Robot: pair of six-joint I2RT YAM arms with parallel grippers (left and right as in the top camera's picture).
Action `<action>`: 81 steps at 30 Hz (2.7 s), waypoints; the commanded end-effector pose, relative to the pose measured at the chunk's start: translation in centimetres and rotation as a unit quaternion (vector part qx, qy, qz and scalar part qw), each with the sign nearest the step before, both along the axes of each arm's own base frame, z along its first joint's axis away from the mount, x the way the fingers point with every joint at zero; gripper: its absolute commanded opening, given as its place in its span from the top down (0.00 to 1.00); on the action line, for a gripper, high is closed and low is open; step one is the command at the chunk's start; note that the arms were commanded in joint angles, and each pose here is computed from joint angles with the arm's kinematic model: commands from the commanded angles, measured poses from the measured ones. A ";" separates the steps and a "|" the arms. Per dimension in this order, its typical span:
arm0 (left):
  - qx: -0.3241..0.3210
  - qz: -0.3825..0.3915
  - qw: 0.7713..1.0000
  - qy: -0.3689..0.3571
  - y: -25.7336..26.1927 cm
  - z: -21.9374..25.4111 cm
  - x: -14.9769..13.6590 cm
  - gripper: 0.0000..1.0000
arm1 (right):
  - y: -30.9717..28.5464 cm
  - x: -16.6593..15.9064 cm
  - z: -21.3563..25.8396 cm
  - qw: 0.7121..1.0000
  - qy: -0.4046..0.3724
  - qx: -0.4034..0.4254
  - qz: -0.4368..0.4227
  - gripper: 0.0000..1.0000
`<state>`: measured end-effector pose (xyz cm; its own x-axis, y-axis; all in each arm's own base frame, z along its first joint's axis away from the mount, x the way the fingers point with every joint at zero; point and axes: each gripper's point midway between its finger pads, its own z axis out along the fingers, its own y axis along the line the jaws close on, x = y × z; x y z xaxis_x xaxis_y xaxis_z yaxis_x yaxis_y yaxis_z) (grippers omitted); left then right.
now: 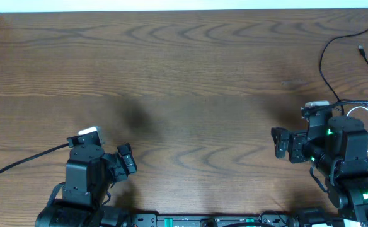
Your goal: Untangle cables
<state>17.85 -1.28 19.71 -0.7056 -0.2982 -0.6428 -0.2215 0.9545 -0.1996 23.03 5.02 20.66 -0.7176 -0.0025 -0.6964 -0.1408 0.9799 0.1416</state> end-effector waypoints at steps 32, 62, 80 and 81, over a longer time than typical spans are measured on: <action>0.003 -0.002 1.000 0.003 0.1 -0.3 -0.1 0.06 | -3.4 1.0 1.3 0.890 -0.452 -0.031 -0.049 0.01; 0.003 -0.002 1.000 0.003 0.1 -0.3 -0.1 0.06 | -7.1 1.5 -4.8 0.921 -0.350 -0.001 -0.170 0.01; 0.003 -0.002 1.000 0.003 0.1 -0.3 -0.1 0.06 | -6.7 1.5 -4.9 0.923 -0.349 0.002 -0.159 0.01; 0.004 -0.002 1.000 0.003 0.1 -0.3 -0.1 0.06 | -6.7 1.5 -4.9 0.924 -0.349 0.002 -0.159 0.01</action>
<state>17.80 -1.31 19.65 -0.7081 -0.2981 -0.6401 -0.2206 0.9545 -0.2006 24.60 -1.45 15.80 -0.0614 0.1230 -0.9905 0.0861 0.9893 0.1175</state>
